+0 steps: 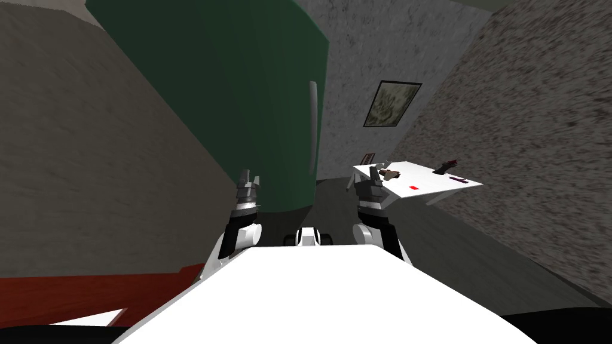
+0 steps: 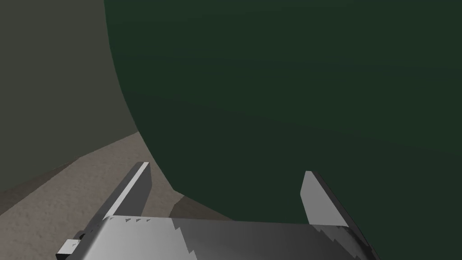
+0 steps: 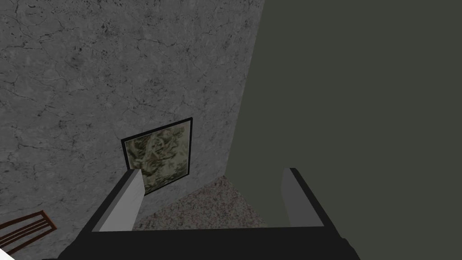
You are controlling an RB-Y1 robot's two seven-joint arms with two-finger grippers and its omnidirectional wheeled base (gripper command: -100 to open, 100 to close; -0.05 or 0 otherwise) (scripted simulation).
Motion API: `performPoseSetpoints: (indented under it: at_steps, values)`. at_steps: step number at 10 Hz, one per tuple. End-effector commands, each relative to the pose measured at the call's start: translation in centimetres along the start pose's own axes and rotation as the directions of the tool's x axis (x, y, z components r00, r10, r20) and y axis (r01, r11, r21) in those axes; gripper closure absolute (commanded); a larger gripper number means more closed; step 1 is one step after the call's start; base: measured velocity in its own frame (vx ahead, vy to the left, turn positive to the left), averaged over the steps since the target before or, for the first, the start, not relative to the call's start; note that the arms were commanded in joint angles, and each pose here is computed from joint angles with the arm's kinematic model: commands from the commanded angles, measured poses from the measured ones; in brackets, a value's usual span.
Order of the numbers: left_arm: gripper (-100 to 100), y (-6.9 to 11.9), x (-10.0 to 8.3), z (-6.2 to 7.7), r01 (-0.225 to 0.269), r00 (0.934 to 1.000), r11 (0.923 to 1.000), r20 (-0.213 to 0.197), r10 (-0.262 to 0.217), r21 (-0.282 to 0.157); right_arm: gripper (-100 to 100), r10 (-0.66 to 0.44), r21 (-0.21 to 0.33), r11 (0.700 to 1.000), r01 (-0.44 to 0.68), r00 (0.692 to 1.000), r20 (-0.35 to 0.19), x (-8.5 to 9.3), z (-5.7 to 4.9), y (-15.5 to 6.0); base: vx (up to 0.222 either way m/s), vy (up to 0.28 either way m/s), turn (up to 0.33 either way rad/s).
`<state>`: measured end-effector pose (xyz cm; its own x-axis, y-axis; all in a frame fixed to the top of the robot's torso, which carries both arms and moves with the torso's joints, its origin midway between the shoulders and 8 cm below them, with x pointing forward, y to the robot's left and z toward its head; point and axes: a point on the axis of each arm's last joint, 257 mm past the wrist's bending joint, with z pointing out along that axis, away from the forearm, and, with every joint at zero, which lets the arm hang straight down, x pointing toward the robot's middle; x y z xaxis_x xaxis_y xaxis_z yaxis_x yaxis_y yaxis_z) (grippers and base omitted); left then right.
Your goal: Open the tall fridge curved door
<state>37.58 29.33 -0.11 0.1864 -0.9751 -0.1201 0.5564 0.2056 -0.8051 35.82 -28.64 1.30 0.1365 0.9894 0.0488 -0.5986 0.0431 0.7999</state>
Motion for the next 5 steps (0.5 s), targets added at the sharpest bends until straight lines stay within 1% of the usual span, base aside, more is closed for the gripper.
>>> performPoseSetpoints:
  at_steps: [1,3,4,5]
  values:
    - [-100,0.4,-1.3,1.5,-0.08,0.9965,0.9968,-0.023,0.08,0.001,0,0.0,0.0,1.0,0.0,1.0,0.0,0.0,0.0,0.0,0.045,-0.142,-0.068]
    - [-100,0.8,-2.9,3.0,-0.146,0.9892,0.9893,-0.017,0.146,-0.001,0,0.0,0.0,1.0,0.0,1.0,0.0,0.0,0.0,0.0,0.061,-0.147,-0.085]
    - [-100,0.7,-3.2,3.1,-0.151,0.9885,0.9886,-0.013,0.151,0.001,0,0.0,0.0,1.0,0.0,1.0,0.0,0.0,0.0,0.0,0.046,-0.122,-0.023]
    - [-100,0.7,-4.5,4.0,-0.188,0.9822,0.9822,0.001,0.188,0.0,0,0.0,0.0,1.0,0.0,1.0,0.0,0.0,0.0,0.0,0.036,-0.114,-0.069]
